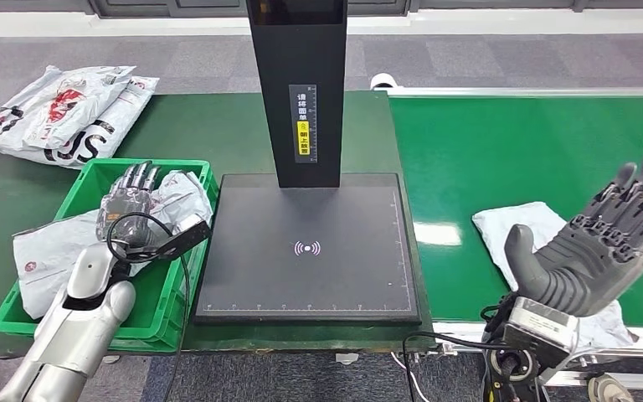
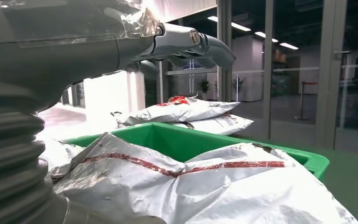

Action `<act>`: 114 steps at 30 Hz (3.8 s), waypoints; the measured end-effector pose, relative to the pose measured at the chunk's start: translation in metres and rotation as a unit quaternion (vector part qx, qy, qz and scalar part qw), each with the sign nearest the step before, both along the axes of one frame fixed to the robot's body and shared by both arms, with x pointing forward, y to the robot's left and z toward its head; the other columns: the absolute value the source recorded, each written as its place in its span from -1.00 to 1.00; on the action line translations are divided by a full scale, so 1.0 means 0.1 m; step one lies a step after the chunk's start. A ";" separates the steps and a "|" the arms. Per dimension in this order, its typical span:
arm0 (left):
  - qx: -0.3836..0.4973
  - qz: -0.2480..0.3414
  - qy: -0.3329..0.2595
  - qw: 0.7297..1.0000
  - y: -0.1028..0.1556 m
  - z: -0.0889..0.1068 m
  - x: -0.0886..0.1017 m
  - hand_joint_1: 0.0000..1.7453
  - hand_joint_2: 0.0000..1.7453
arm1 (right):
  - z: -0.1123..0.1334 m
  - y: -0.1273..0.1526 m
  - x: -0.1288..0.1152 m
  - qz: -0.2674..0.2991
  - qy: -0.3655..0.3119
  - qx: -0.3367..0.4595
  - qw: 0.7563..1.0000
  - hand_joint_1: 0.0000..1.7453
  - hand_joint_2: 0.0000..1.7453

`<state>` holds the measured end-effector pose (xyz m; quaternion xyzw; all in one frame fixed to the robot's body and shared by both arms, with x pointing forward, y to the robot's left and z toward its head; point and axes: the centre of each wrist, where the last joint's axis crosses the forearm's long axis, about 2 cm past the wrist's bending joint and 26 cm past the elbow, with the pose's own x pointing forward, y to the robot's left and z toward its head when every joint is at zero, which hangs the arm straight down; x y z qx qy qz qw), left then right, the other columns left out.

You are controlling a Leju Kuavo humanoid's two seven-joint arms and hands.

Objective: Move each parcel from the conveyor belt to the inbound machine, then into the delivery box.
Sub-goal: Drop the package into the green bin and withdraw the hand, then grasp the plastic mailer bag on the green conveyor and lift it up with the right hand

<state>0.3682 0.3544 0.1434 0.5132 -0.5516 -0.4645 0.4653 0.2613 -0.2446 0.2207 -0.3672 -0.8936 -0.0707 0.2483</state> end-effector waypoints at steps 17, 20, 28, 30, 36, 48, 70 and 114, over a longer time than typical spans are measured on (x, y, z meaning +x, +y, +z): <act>-0.102 -0.031 0.027 0.994 -0.06 -0.02 0.01 -1.00 1.00 | -0.01 0.00 0.00 -0.015 0.032 -0.005 0.999 -1.00 1.00; -0.248 -0.081 0.047 0.964 -0.13 0.01 0.01 -1.00 1.00 | -0.08 -0.04 0.01 -0.032 0.086 -0.004 0.996 -1.00 1.00; -0.580 -0.250 -0.040 0.774 -0.71 0.33 -0.24 -1.00 1.00 | -0.67 -0.18 -0.05 -0.109 0.296 -0.066 0.947 -1.00 1.00; -0.604 -0.278 -0.056 0.745 -0.94 0.43 -0.32 -1.00 1.00 | -0.83 -0.23 -0.07 -0.138 0.354 -0.088 0.921 -1.00 1.00; -0.638 -0.325 -0.055 0.696 -1.44 0.56 -0.51 -1.00 1.00 | -1.23 -0.41 -0.18 -0.212 0.490 -0.130 0.835 -1.00 1.00; -0.644 -0.352 -0.048 0.678 -1.68 0.66 -0.62 -1.00 1.00 | -1.86 -0.73 -0.31 -0.270 0.679 -0.147 0.667 -1.00 1.00; -0.634 -0.357 -0.063 0.683 -1.70 0.70 -0.71 -1.00 1.00 | -2.28 -0.90 -0.13 -0.274 0.760 -0.171 0.564 1.00 1.00; -0.634 -0.366 -0.091 0.675 -1.75 0.67 -0.65 -1.00 1.00 | -0.16 0.17 0.33 -0.076 0.137 -0.105 0.982 1.00 1.00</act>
